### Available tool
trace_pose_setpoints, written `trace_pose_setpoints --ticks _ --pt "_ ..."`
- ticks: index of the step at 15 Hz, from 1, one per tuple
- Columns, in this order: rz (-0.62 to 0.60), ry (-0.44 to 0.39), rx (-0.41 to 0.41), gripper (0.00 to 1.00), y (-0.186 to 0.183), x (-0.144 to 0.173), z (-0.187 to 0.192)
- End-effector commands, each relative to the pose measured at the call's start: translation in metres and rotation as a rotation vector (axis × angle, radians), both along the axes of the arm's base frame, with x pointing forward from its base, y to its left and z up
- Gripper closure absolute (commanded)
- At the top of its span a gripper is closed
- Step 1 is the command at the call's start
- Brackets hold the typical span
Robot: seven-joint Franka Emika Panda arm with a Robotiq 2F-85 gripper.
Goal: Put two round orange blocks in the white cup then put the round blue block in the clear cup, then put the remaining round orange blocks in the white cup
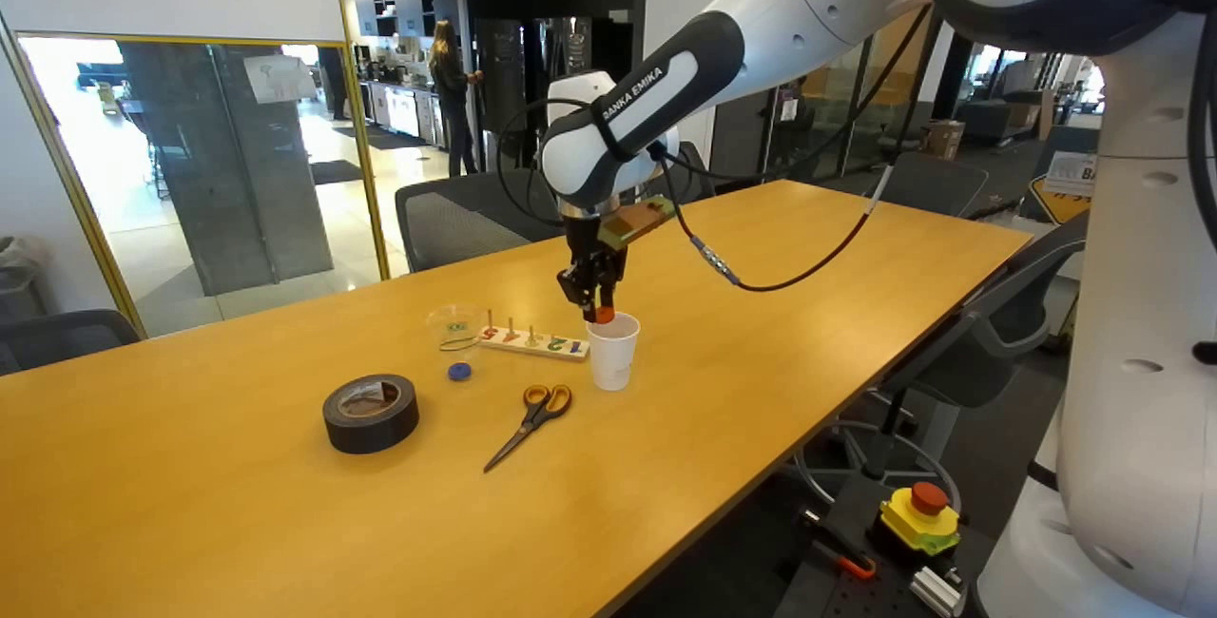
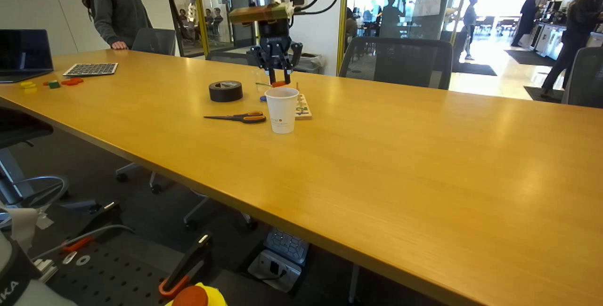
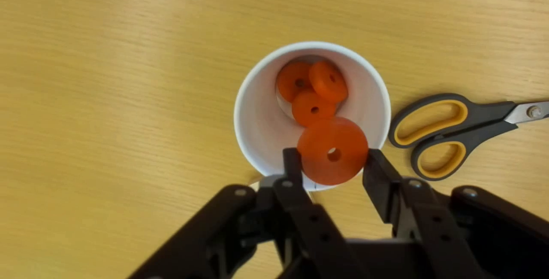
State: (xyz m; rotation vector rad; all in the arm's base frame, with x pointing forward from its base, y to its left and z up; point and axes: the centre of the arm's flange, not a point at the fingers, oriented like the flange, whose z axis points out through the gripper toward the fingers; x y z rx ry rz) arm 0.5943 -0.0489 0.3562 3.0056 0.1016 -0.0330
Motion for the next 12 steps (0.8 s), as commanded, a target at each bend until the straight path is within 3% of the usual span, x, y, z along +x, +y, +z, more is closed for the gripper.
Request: trace_pose_setpoints --ticks 1,3,4,5,9,12 --pt "-0.047 -0.001 0.001 0.78 -0.007 -0.015 0.008" --pt "-0.059 0.001 0.004 0.78 -0.01 -0.016 0.006" --pt "-0.065 0.007 0.01 0.34 -0.012 -0.016 0.005" --pt "-0.069 0.009 0.012 0.33 -0.013 -0.017 0.004" --pt "-0.064 0.004 0.028 0.04 -0.011 -0.031 0.017" --pt "-0.051 0.031 0.062 0.0 -0.006 -0.057 0.045"
